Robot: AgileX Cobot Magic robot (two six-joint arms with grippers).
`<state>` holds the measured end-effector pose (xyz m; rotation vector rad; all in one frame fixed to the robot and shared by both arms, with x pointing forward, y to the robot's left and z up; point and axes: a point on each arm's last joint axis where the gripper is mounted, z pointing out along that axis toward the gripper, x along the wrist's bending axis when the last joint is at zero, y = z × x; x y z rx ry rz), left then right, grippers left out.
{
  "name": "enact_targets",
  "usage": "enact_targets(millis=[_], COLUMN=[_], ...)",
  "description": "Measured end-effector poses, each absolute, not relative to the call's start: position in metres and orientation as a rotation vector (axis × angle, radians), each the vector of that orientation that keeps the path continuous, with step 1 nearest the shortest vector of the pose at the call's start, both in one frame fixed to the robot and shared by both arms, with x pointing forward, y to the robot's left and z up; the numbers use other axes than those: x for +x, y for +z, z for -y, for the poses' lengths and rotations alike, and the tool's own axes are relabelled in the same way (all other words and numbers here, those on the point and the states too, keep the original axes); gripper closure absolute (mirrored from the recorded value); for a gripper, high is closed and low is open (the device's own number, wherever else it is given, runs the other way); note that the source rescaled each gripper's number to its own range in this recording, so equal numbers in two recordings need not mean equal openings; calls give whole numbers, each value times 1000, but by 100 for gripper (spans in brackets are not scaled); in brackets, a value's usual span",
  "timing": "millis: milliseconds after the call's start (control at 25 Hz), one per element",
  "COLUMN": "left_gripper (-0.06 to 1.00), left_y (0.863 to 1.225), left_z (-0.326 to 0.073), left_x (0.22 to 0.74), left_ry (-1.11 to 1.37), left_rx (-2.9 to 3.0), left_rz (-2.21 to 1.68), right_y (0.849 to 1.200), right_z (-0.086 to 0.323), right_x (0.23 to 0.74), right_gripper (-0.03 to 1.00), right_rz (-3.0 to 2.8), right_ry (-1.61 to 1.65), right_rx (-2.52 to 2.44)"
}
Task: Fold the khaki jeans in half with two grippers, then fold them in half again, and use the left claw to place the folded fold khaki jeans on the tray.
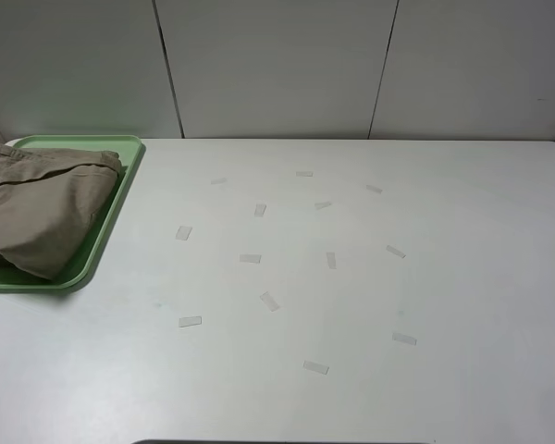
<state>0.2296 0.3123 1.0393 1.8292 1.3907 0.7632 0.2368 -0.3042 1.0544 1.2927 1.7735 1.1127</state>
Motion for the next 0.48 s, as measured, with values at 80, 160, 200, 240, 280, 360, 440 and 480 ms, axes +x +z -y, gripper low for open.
enact_targets(millis=[80,160,200,240,280,360,440,480], left_gripper=[16,16,16,16,16,16,16,16], left_y=[1039,1039,1039,1039,1039,1039,1039,1039], left_z=[-312,-312,-312,-312,-312,-312,-312,-312], left_x=[230,230,230,230,230,230,230,230], left_ry=[763,763,763,763,763,763,763,763], left_rx=[1829,1829,1829,1829,1829,1829,1829,1829], left_rz=[-1391,-1391,-1391,-1391,-1391,-1391,-1391,-1391], right_y=[1054,1054,1054,1054,1054,1054,1054,1054], right_z=[304,304,304,304,304,304,304,304], right_x=[237,237,237,237,237,237,237,237], right_gripper=[-2,-2,-2,-2,-2,-2,-2,-2], right_rz=[-1774,-1774,-1774,-1774,-1774,-1773,-1773,-1773], right_ry=[1113,1113,1113,1113,1113,1113,1113,1113], right_rx=[1293,1293,1293,1293,1293,1292,1292,1292])
